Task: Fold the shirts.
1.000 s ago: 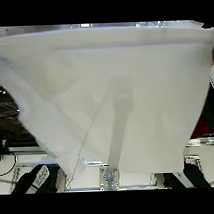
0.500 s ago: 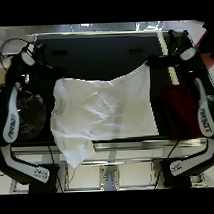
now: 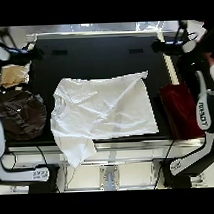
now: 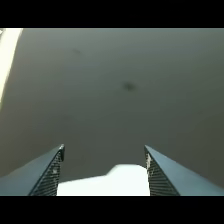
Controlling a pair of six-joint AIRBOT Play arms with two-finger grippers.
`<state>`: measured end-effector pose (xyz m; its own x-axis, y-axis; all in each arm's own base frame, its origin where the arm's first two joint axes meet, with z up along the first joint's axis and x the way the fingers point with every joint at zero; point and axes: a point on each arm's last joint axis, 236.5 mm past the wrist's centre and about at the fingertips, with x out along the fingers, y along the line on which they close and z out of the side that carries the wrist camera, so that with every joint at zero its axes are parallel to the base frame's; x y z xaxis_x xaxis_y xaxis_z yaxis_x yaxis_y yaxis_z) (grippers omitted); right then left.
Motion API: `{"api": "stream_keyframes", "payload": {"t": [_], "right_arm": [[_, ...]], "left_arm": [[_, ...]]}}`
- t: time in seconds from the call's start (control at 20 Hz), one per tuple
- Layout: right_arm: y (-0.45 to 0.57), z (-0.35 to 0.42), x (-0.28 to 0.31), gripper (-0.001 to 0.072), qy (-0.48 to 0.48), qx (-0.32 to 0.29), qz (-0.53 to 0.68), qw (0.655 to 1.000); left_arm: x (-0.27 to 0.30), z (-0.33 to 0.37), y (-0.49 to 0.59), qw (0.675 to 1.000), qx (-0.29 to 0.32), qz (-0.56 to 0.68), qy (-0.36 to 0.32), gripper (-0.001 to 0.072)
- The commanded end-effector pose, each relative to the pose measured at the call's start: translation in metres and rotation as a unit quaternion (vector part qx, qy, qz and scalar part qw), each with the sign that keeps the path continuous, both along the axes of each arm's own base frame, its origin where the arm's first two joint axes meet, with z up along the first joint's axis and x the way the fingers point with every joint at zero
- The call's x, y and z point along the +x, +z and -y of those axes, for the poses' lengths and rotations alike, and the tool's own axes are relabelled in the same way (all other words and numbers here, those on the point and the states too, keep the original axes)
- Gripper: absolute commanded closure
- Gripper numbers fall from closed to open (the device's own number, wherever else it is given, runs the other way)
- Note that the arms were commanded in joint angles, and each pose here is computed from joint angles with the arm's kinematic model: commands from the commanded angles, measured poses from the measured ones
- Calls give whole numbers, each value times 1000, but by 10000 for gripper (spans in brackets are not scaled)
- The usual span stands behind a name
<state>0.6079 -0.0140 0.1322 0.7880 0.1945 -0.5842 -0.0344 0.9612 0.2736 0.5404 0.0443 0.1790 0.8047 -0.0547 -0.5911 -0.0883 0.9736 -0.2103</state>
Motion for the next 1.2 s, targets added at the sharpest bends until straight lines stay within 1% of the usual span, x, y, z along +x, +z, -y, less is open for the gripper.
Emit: {"api": "stream_keyframes", "payload": {"t": [0.0, 0.05, 0.1, 0.15, 0.2, 0.25, 0.35, 0.45, 0.55, 0.6, 0.7, 0.75, 0.8, 0.95, 1.15], "right_arm": [[7, 90, -97, 165, -49, -66, -156, 984], [3, 98, -123, 187, -41, -70, -189, 979], [-1, 105, -146, 261, -35, -74, -209, 975], [-6, 109, -165, 264, -39, -74, -217, 973], [-15, 111, -183, 261, -45, -70, -224, 971], [-28, 111, -203, 260, -54, -60, -236, 969], [-54, 104, -238, 260, -60, -38, -253, 965], [-72, 94, -258, 260, -65, -22, -254, 965], [-76, 83, -263, 260, -62, -6, -244, 968], [-74, 80, -263, 260, -59, -4, -238, 969], [-70, 78, -259, 260, -57, 0, -226, 972], [-69, 76, -258, 260, -56, 4, -224, 973], [-69, 75, -257, 260, -56, 6, -223, 973], [-69, 74, -258, 259, -54, 7, -225, 973], [-69, 73, -259, 260, -53, 8, -227, 972]], "left_arm": [[-95, -63, 58, 996, 72, -4, 58, 4], [-128, -74, 38, 994, 56, -44, 82, 28], [-164, -83, 6, 988, 18, -88, 122, 105], [-195, -87, -28, 978, -22, -122, 166, 150], [-227, -89, -68, 963, -61, -157, 211, 150], [-256, -82, -108, 947, -92, -194, 237, 151], [-300, -48, -178, 920, -165, -257, 247, 151], [-325, -7, -224, 894, -234, -303, 232, 151], [-339, 24, -252, 880, -272, -335, 199, 150], [-346, 29, -262, 876, -274, -348, 192, 151], [-354, 34, -273, 870, -271, -374, 170, 182], [-353, 39, -277, 868, -278, -381, 156, 247], [-349, 48, -278, 864, -296, -383, 138, 268], [-326, 72, -273, 859, -357, -358, 88, 268], [-329, 79, -277, 847, -372, -371, 80, 268]]}}
